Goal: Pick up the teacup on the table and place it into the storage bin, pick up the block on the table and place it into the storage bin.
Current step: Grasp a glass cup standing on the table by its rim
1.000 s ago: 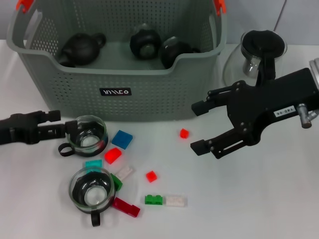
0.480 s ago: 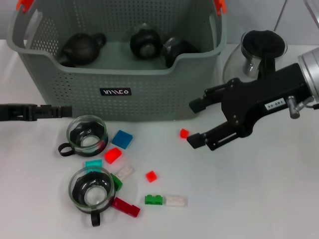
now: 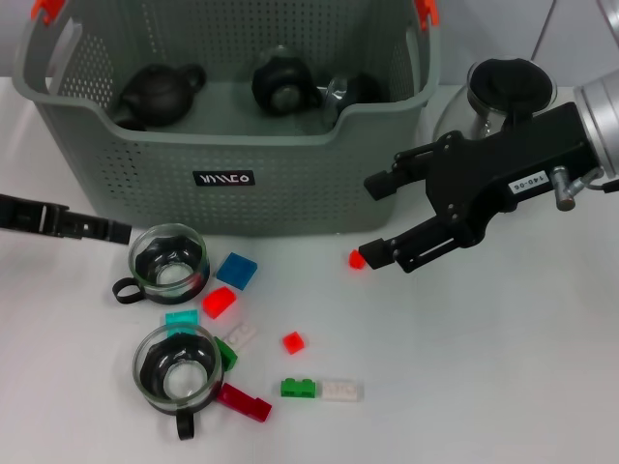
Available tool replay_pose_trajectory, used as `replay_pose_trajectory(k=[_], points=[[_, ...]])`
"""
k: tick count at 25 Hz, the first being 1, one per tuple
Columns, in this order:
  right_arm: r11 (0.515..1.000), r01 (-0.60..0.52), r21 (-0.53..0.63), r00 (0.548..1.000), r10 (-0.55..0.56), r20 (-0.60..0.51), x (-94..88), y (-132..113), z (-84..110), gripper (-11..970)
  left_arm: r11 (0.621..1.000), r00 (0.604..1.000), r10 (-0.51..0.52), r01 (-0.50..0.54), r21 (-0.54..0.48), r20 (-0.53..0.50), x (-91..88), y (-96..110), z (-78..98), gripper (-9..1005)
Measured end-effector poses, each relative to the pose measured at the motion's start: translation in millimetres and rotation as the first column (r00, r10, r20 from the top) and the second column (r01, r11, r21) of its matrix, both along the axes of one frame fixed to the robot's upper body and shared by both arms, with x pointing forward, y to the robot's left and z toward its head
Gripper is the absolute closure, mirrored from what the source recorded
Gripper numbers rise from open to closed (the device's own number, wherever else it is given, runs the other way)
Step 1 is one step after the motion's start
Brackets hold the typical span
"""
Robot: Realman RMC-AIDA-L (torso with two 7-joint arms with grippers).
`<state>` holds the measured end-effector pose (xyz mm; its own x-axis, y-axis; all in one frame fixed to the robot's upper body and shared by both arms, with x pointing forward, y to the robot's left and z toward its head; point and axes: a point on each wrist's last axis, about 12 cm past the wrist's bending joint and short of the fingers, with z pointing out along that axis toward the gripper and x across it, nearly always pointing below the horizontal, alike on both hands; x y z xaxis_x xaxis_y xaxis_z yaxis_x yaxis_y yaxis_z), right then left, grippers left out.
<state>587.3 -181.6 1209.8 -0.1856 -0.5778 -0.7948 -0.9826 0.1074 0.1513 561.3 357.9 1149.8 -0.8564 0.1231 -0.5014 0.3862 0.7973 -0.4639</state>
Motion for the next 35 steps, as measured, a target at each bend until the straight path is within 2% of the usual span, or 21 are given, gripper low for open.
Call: replay_pose_trajectory(k=[6,15,21,30,35], points=[[1.000,-0.003,-0.003,1.000,0.003,-0.008,3.5,3.5,-2.1,43,0.997,0.997,-0.037,0.042,0.060,-0.072,4.1,-15.1,-1.4,141],[0.999,-0.002,-0.040,1.000,0.003,0.029,9.1,5.6,-1.8,43,0.993,0.989,0.000,0.017,0.116,-0.147,15.2,-31.6,-0.3,142],[0.999,-0.024,-0.046,0.998,0.026,0.051,10.4,10.0,0.8,42,0.991,0.983,0.021,0.004,0.134,-0.183,14.8,-38.1,0.7,143],[0.998,-0.028,-0.047,0.996,0.032,0.078,13.4,12.5,0.7,42,0.987,0.987,0.026,0.000,0.158,-0.160,16.2,-37.6,-2.8,144],[0.999,-0.020,-0.042,0.997,0.023,0.074,14.4,11.6,-1.1,43,0.984,0.993,-0.007,0.027,0.175,-0.114,13.6,-30.5,-6.4,144]])
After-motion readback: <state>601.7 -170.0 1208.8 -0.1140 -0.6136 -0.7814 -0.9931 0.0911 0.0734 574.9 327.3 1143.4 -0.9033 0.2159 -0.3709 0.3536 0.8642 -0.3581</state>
